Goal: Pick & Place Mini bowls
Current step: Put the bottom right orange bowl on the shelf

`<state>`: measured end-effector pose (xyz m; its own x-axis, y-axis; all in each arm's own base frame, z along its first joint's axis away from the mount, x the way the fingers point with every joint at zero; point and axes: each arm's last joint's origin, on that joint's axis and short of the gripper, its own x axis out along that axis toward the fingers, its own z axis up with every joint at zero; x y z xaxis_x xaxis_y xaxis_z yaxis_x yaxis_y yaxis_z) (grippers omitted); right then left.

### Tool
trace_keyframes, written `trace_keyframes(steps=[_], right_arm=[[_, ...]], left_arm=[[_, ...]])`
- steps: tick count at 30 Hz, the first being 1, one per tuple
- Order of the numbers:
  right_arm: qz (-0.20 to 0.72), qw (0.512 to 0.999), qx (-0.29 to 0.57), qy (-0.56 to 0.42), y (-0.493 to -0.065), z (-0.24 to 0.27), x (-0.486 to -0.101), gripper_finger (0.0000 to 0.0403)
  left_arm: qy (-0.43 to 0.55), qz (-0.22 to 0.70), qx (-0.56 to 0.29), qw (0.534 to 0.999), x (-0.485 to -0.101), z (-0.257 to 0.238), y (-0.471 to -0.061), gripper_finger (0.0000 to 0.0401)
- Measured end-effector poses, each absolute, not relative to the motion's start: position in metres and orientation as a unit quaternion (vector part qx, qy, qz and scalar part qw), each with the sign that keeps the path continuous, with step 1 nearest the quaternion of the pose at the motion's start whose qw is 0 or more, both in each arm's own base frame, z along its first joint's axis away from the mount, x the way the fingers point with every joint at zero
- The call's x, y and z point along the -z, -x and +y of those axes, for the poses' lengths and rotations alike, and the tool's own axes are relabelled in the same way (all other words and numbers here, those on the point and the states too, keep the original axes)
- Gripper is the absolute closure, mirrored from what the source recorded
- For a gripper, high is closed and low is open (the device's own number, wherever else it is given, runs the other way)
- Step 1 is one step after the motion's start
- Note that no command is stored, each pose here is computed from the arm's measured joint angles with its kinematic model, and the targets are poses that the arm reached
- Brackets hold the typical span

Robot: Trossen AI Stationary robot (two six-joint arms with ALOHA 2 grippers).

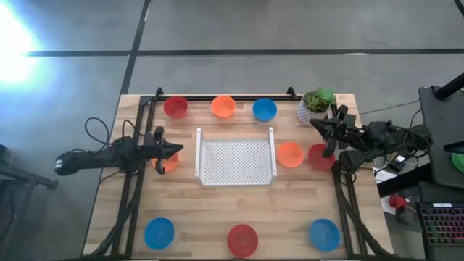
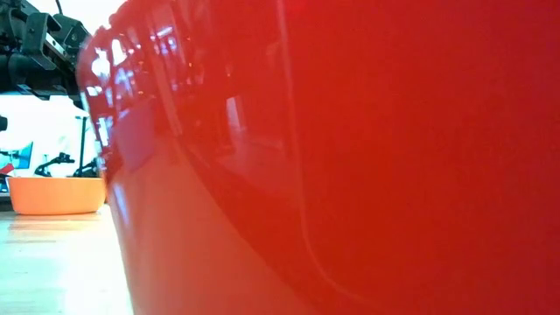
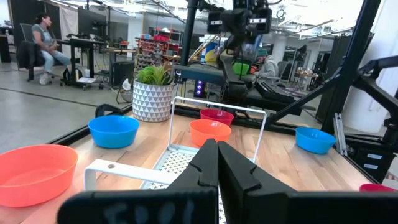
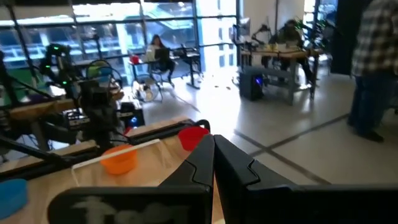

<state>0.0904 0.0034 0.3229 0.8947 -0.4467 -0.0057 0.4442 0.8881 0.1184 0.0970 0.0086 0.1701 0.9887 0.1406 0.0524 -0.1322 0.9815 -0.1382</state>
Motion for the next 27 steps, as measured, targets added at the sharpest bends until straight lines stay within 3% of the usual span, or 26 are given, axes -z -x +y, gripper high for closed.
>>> trace_keyframes(steps=[18,27], right_arm=[[0.022,0.969,0.232,-0.084,-0.13,0.013,-0.37,0.0394],[0.066,0.959,0.244,-0.125,-0.125,0.012,-0.386,0.0394]], left_arm=[[0.067,-0.031,-0.069,0.995,-0.17,0.009,-0.097,0.0401],[0.067,-0.031,-0.069,0.995,-0.17,0.009,-0.097,0.0401]])
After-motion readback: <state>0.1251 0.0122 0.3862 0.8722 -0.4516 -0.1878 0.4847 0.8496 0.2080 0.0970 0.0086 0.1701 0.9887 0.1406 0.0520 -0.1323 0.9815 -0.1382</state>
